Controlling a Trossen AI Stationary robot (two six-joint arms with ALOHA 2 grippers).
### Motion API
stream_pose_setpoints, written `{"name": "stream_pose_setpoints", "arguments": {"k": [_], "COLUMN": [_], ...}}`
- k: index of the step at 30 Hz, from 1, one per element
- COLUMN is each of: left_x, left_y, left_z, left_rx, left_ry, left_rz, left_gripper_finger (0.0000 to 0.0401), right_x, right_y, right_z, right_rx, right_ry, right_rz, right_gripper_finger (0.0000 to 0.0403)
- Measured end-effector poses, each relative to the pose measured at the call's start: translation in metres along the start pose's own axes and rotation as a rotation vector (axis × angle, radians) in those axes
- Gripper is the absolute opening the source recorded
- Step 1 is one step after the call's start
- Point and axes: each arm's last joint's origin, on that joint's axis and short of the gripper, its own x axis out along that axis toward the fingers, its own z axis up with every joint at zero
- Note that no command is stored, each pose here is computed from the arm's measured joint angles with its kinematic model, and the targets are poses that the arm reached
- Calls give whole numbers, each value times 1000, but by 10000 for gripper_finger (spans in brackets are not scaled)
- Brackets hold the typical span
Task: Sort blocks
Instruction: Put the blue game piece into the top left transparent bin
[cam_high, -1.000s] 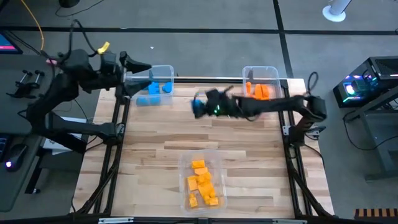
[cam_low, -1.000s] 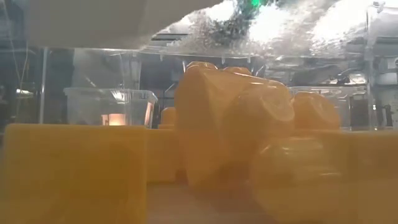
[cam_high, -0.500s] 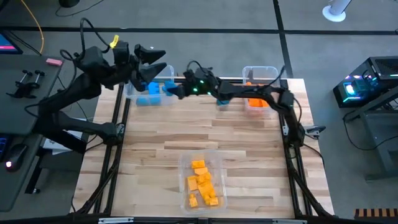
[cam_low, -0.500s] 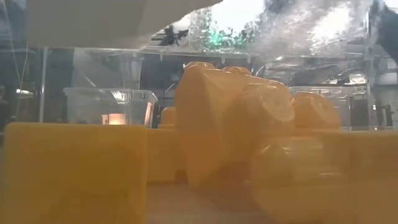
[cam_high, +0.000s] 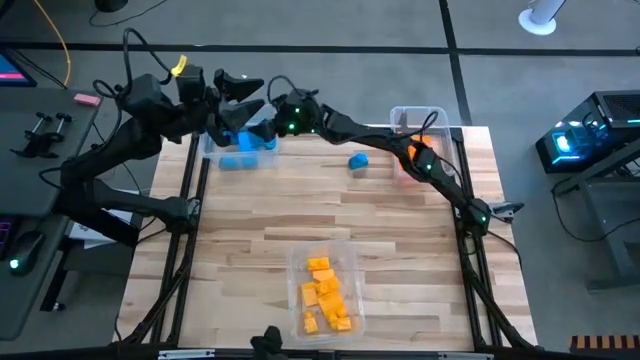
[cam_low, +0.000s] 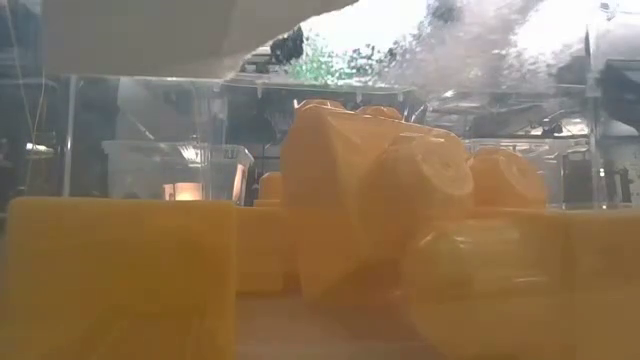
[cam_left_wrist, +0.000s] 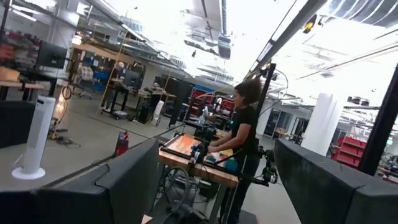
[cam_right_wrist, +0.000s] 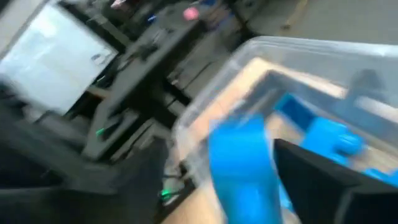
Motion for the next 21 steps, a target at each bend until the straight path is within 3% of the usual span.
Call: {"name": "stream_pose_setpoints", "arguments": {"k": [4, 8, 12, 17, 21], "left_x": [-7, -13, -15, -16, -16], "left_y": [-2, -4, -4, -3, -2], "left_z": [5, 8, 8, 5, 2], "left_rx": [31, 51, 53, 58, 66], "left_ry": [-15, -21, -9, 26, 58], "left_rz": [-12, -15, -12, -2, 8], "left_gripper_finger": [307, 307, 307, 307, 307], "right_x": [-21, -53, -90, -132, -156], "right_y": [6, 14, 25, 19, -3], "right_z": [26, 52, 62, 46, 29], "right_rx": [-26, -94, -227, -396, -516], "right_ry": [-39, -13, 104, 438, 826], "right_rz": [23, -33, -187, -491, -541], "right_gripper_finger": [359, 365, 359, 353, 353]}}
